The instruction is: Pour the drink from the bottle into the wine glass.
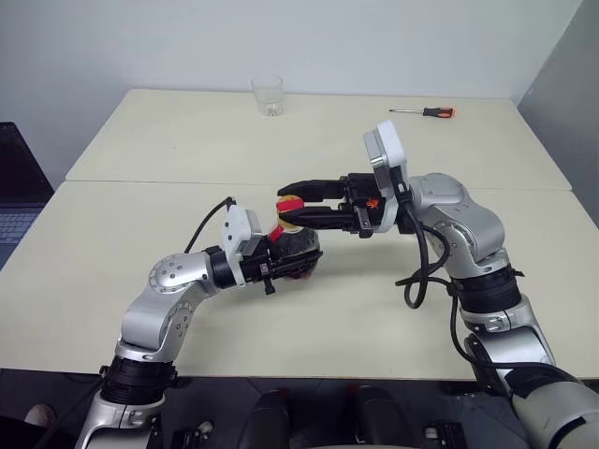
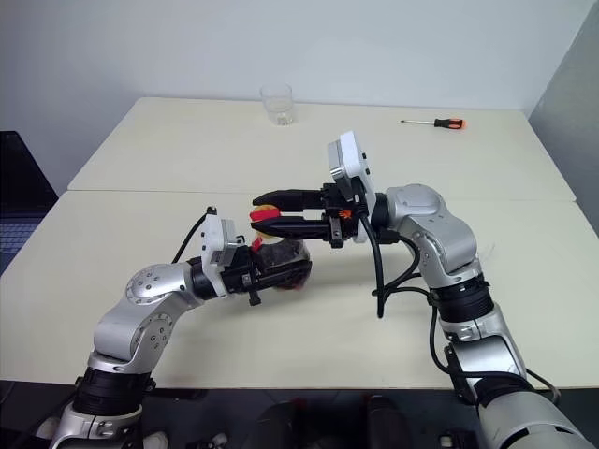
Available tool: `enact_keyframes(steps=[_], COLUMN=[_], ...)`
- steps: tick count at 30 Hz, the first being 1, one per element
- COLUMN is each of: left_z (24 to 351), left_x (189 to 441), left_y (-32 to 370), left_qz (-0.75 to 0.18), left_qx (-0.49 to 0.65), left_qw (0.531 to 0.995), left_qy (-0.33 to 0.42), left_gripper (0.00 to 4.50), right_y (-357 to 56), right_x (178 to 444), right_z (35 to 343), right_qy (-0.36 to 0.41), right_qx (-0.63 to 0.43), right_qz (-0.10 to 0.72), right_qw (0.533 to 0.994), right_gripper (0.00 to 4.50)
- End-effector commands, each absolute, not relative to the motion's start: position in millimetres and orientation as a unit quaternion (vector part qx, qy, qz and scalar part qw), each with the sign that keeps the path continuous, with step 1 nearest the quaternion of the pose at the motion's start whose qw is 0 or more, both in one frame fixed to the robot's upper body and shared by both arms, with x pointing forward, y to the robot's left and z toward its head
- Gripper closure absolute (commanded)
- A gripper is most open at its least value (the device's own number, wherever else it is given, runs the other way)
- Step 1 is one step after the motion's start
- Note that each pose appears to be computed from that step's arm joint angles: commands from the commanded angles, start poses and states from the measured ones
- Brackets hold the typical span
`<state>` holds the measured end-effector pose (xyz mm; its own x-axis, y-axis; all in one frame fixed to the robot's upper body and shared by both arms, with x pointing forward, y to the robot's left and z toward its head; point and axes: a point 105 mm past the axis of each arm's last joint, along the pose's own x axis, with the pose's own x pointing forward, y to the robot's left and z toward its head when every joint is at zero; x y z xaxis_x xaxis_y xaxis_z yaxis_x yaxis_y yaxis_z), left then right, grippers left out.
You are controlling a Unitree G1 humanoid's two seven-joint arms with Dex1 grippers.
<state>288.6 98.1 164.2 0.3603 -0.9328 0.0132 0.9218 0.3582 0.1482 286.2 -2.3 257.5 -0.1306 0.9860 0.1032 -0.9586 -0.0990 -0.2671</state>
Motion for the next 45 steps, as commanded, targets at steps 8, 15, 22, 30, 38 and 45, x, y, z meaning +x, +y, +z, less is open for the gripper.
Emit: enact_keyframes(steps=[8,15,22,30,38,45], left_z=[166,168,171,180,191,187], left_x=[286,290,293,301,308,303], left_y=[101,100,106,113,121,114], left_qz=[-0.567,-0.563,-0.549,-0.515,-0.472,-0.476], left_qx=[0.058,0.059,0.063,0.059,0.047,0.037], left_qw=[0.820,0.822,0.831,0.852,0.876,0.875], left_qy=[-0.048,-0.054,-0.056,-0.069,-0.084,-0.083], left_gripper=[2.55,2.55,2.55,2.55,2.55,2.55], right_y=[-15,-15,-18,-35,-79,-143], right_x=[272,281,284,296,307,323], right_z=[292,291,289,290,275,254], right_qy=[-0.217,-0.214,-0.208,-0.197,-0.166,-0.127], right_qx=[-0.121,-0.116,-0.106,-0.091,-0.097,-0.082], right_qz=[0.752,0.740,0.724,0.659,0.532,0.355], right_qw=[0.610,0.627,0.649,0.720,0.825,0.923], right_gripper=[3.30,3.30,3.30,3.30,3.30,3.30])
